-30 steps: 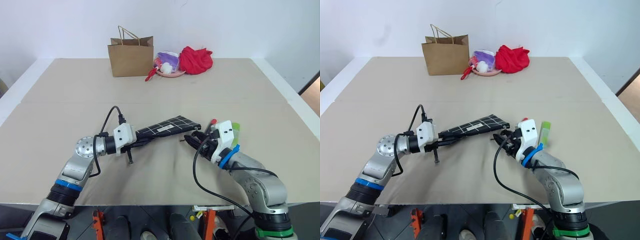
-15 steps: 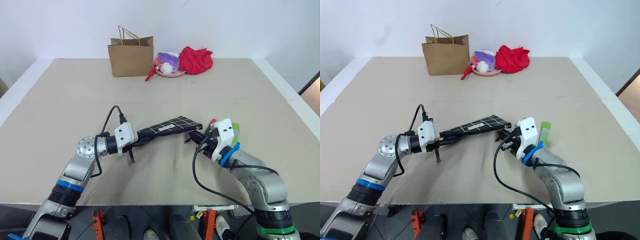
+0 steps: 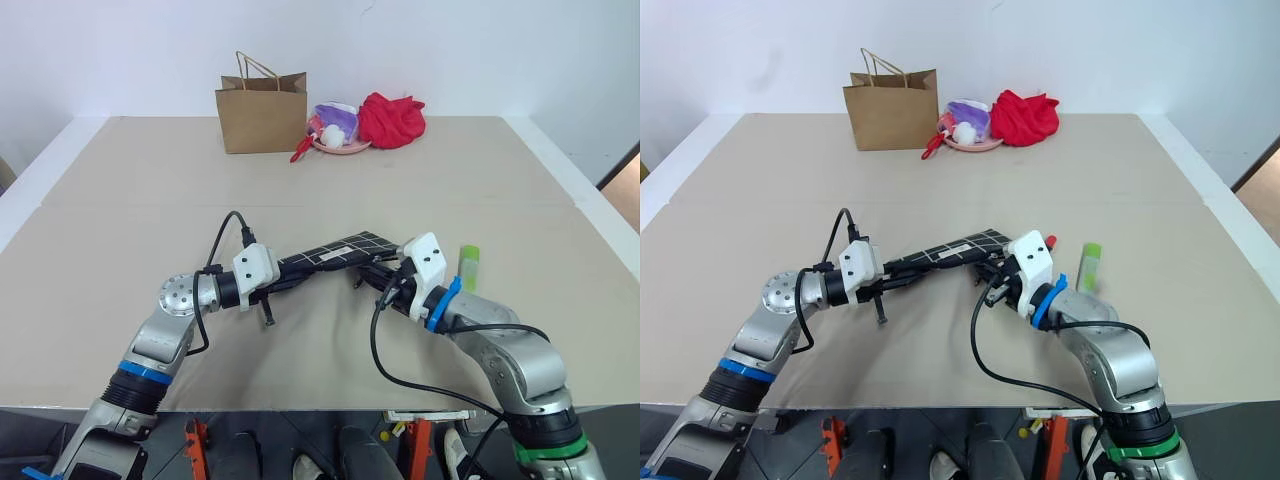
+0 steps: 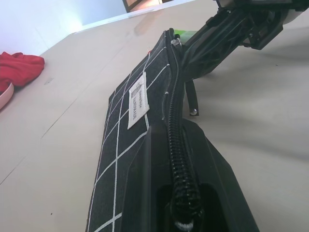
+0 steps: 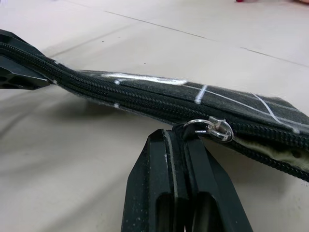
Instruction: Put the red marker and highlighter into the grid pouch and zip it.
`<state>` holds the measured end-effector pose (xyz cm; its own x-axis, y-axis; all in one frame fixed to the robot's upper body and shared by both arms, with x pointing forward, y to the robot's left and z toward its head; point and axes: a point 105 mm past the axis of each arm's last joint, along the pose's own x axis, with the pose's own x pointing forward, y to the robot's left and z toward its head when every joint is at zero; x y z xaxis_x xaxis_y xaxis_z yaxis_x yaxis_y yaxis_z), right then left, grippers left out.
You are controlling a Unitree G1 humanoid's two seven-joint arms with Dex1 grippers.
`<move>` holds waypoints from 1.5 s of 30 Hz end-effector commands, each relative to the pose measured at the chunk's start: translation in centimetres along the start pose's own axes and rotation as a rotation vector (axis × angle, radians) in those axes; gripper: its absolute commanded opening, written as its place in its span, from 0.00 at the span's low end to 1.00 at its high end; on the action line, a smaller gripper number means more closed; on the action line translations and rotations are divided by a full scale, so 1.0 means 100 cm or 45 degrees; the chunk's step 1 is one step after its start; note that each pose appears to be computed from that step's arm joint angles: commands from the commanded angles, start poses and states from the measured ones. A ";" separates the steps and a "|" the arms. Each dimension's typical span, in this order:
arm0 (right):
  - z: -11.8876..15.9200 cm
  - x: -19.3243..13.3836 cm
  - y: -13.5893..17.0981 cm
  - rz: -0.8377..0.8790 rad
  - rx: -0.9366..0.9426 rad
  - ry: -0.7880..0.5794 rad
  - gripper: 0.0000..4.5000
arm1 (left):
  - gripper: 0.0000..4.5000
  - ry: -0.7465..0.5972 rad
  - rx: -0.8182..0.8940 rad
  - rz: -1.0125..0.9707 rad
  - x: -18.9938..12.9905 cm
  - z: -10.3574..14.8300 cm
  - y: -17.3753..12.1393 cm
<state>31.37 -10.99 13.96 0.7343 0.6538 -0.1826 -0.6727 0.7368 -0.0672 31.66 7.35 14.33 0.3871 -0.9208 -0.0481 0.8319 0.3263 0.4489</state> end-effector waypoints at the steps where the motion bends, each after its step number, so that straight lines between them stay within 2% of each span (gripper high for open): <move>1: 0.018 0.005 0.035 0.192 -0.090 -0.044 0.01 | 0.00 -0.055 0.061 0.028 0.004 0.016 0.005; 4: 0.023 0.010 0.051 0.257 -0.088 -0.059 0.01 | 0.00 -0.056 0.063 0.031 0.006 0.016 0.005; 7: 0.027 0.014 0.053 0.265 -0.081 -0.070 0.01 | 0.00 -0.059 0.065 0.033 0.007 0.016 0.005; 15: 0.022 0.010 0.033 0.181 -0.043 -0.040 0.01 | 0.00 -0.064 0.068 0.035 0.003 0.018 0.004; 16: 0.021 0.009 0.032 0.181 -0.032 -0.030 0.16 | 0.00 -0.062 0.067 0.036 0.002 0.018 0.004; 17: 0.020 0.007 0.031 0.182 -0.024 -0.024 0.22 | 0.00 -0.061 0.067 0.036 0.001 0.017 0.004; 19: 0.022 0.005 0.029 0.173 -0.013 -0.040 0.42 | 0.00 -0.054 0.067 0.033 -0.001 0.016 0.004; 24: 0.026 -0.009 0.014 0.073 -0.022 -0.082 0.98 | 0.00 -0.041 0.072 0.027 -0.002 0.015 0.004; 30: 0.015 -0.052 -0.032 -0.203 0.012 -0.023 0.98 | 0.00 -0.038 0.075 0.028 -0.003 0.015 0.005; 34: 0.007 -0.065 -0.057 -0.407 0.003 0.023 0.98 | 0.00 -0.047 0.075 0.029 -0.003 0.016 0.005; 40: -0.010 -0.055 -0.075 -0.657 0.168 0.058 0.98 | 0.00 -0.061 0.071 0.034 -0.003 0.019 0.007; 45: -0.017 -0.037 -0.072 -0.763 0.254 0.090 0.98 | 0.00 -0.060 0.068 0.040 -0.002 0.018 0.006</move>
<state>33.17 -18.94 12.74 0.9563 0.1474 -0.2525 -0.1446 0.9891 0.0297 31.53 7.37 14.95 0.3952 -0.9181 -0.0307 0.8168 0.3359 0.4692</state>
